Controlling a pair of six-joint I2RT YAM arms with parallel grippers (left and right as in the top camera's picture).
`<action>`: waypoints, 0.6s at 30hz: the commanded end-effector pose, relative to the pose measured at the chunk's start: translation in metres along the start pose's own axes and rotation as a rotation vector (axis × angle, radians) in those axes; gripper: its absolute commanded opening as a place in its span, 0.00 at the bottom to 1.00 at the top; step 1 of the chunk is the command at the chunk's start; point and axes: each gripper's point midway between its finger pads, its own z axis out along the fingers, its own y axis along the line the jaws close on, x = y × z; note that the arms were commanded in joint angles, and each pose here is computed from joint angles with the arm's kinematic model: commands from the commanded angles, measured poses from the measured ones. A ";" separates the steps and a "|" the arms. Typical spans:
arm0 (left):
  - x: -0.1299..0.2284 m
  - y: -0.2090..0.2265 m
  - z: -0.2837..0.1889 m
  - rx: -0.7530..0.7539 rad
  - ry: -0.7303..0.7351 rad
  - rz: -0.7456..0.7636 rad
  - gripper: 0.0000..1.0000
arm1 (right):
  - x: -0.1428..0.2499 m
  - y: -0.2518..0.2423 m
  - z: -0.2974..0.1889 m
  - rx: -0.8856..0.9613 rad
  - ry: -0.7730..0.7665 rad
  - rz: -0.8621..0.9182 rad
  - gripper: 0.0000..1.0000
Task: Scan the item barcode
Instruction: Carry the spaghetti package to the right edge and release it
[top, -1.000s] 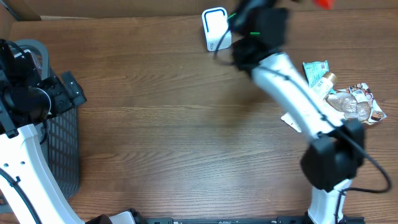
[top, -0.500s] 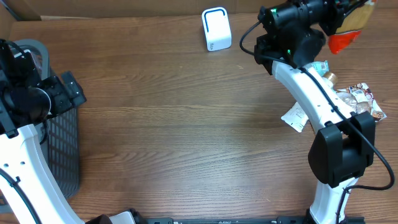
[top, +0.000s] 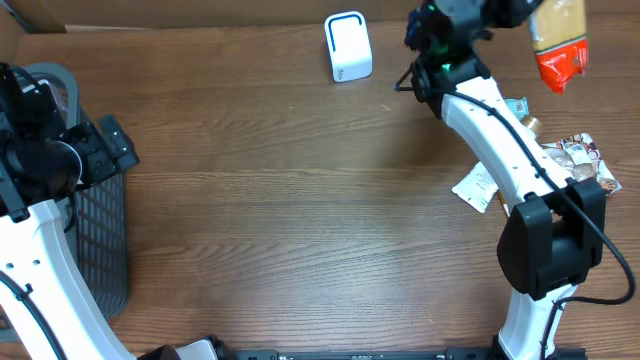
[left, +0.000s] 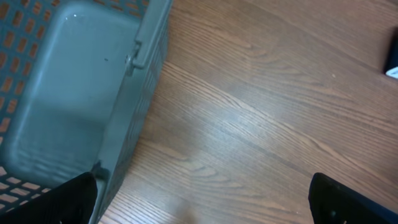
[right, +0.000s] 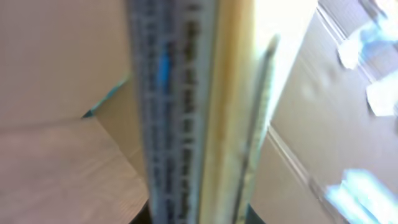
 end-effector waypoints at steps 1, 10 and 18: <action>0.000 -0.001 -0.001 0.008 -0.005 0.014 0.99 | -0.025 0.007 -0.015 -0.138 -0.144 0.210 0.03; -0.001 -0.001 -0.001 0.008 -0.005 0.014 0.99 | -0.014 0.056 -0.059 -0.739 -0.191 0.269 0.03; -0.001 -0.001 -0.001 0.008 -0.005 0.014 1.00 | -0.002 -0.007 -0.065 -1.405 -0.032 0.618 0.04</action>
